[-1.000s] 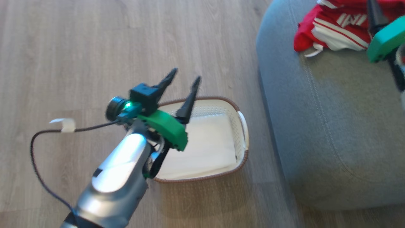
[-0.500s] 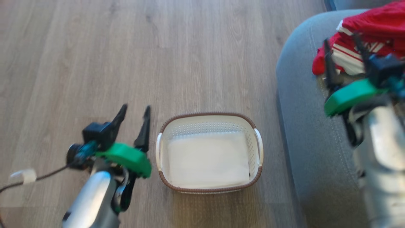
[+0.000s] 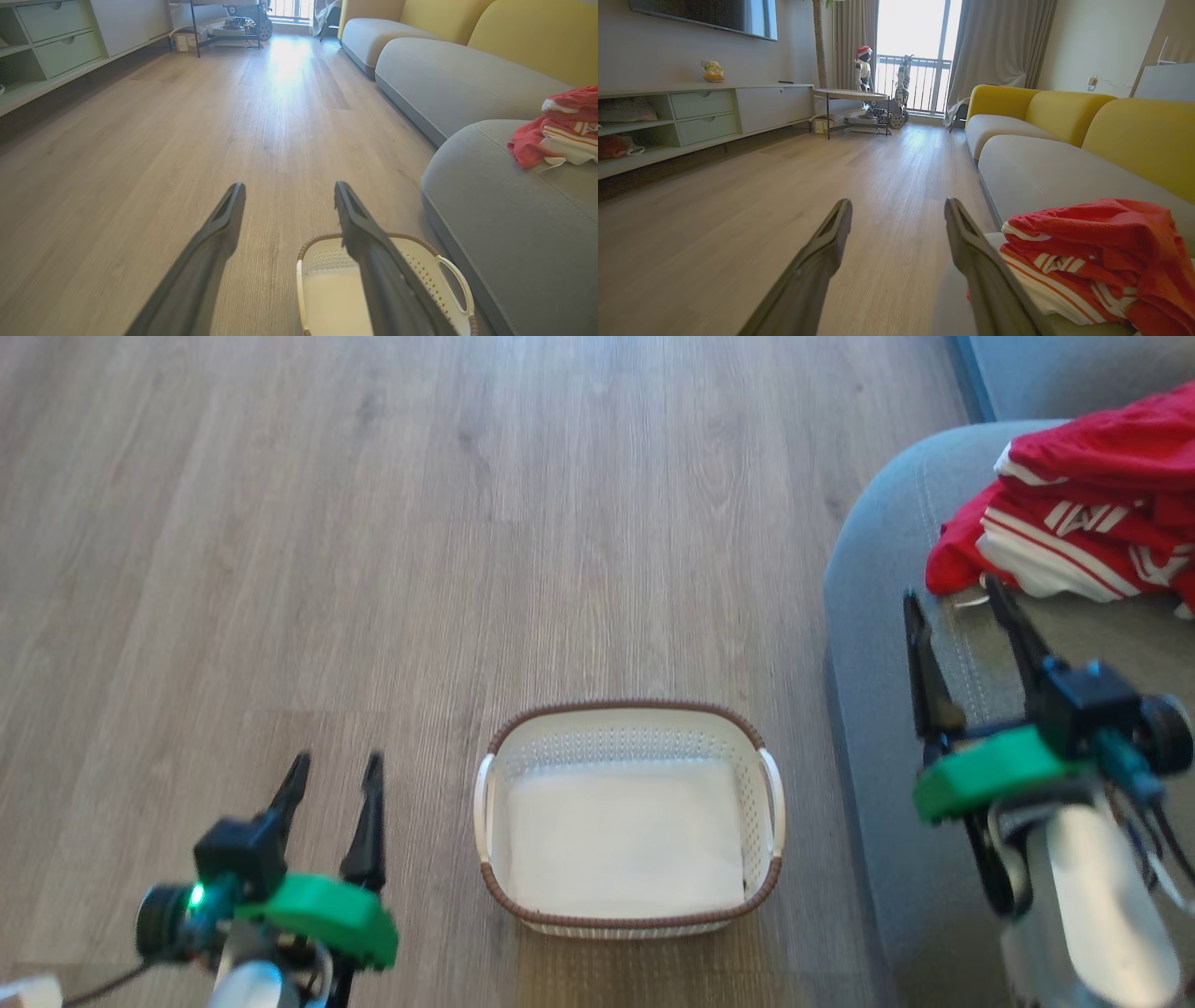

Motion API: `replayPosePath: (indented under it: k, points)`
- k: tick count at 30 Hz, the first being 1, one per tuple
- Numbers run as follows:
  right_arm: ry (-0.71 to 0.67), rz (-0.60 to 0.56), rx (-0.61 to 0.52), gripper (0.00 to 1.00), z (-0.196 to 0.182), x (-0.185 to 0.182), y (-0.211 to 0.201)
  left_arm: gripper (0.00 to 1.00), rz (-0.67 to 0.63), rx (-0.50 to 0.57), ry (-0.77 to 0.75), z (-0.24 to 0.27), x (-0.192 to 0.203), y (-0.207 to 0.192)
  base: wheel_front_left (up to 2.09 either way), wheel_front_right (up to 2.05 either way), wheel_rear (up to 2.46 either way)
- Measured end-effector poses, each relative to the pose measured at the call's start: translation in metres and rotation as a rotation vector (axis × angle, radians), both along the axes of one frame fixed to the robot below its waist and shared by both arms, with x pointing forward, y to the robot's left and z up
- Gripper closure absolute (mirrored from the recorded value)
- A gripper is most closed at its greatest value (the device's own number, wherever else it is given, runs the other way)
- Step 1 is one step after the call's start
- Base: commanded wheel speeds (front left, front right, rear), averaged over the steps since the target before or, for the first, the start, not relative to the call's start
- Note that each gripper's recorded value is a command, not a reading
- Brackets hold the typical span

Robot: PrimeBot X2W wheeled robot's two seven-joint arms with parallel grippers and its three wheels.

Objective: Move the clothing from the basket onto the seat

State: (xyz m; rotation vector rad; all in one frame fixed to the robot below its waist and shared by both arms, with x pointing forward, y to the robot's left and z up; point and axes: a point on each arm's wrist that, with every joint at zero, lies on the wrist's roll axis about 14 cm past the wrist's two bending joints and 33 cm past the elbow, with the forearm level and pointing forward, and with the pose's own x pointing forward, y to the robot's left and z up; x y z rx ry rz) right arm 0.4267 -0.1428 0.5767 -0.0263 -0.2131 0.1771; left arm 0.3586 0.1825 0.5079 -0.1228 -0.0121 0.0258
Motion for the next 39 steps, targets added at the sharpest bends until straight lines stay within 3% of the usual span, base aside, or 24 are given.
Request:
replayPosePath:
  k: [7, 20, 39]
  points:
    - [0.034, 0.028, 0.064, 0.0, -0.012, -0.028, 0.007, 0.0, 0.027, -0.002, 0.045, -0.016, -0.028, 0.007, 0.0, 0.0, 0.0]
    - [0.11, 0.026, 0.121, 0.0, -0.039, -0.064, 0.004, 0.0, 0.06, -0.005, 0.045, -0.018, -0.046, 0.011, 0.0, 0.0, 0.0]
    - [0.169, -0.022, 0.129, 0.0, -0.059, -0.076, -0.01, 0.0, 0.076, -0.001, 0.008, -0.008, -0.041, 0.016, 0.0, 0.0, 0.0]
